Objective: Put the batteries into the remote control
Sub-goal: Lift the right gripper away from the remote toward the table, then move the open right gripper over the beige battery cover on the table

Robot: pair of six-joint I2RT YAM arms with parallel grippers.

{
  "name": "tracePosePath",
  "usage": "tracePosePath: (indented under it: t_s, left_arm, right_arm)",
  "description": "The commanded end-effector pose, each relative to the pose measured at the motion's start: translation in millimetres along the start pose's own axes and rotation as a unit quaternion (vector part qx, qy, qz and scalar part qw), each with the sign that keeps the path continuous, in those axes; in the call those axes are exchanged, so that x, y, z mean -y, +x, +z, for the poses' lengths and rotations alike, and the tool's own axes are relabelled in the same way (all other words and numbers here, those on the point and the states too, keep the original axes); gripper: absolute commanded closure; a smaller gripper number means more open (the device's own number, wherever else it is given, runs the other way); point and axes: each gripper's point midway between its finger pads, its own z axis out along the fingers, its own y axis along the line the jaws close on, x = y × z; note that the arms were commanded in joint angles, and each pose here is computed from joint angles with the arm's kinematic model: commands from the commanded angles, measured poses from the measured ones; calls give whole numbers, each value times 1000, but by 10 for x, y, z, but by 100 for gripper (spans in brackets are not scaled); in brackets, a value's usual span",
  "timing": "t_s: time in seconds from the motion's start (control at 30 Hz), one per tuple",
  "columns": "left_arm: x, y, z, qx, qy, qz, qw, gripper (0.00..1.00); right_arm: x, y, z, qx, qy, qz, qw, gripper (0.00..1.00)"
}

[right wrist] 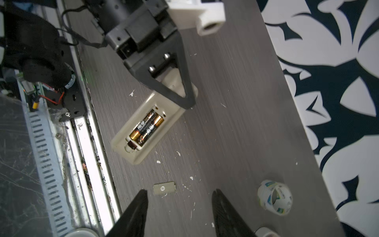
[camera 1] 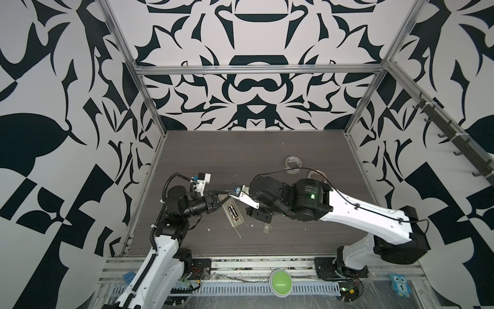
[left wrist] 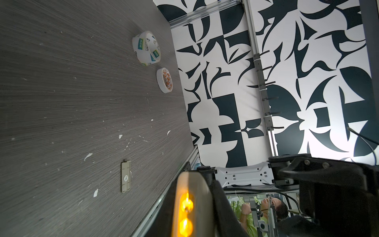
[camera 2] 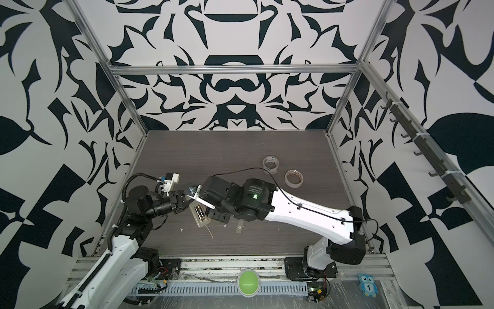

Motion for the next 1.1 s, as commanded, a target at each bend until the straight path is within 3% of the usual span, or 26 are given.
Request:
tracePosePath:
  t_s: [0.0, 0.1, 0.2, 0.37, 0.53, 0.7, 0.83, 1.07]
  left_arm:
    - [123, -70, -8, 12, 18, 32, 999, 100]
    - [109, -68, -6, 12, 15, 33, 999, 100]
    - [86, -78, -8, 15, 8, 34, 999, 100]
    - [22, -114, -22, 28, -10, 39, 999, 100]
    - [-96, -165, -61, 45, -42, 42, 997, 100]
    - [-205, -190, -117, 59, -86, 54, 993, 100]
    - [-182, -209, -155, 73, -93, 71, 991, 100]
    - [-123, -216, -220, 91, -98, 93, 987, 100]
  right_arm:
    - [53, -78, -93, 38, 9, 59, 997, 52]
    - [66, -42, -6, 36, 21, 71, 997, 61]
    - [111, -2, 107, 31, 31, 104, 994, 63]
    - [271, 234, 276, 7, 52, 201, 978, 54]
    - [364, 631, 367, -32, 75, 314, 946, 47]
    - [276, 1098, 551, -106, 87, 398, 907, 47]
    - [31, 1309, 700, -157, 53, 447, 879, 47]
    - [-253, 1543, 943, -186, 18, 520, 833, 53]
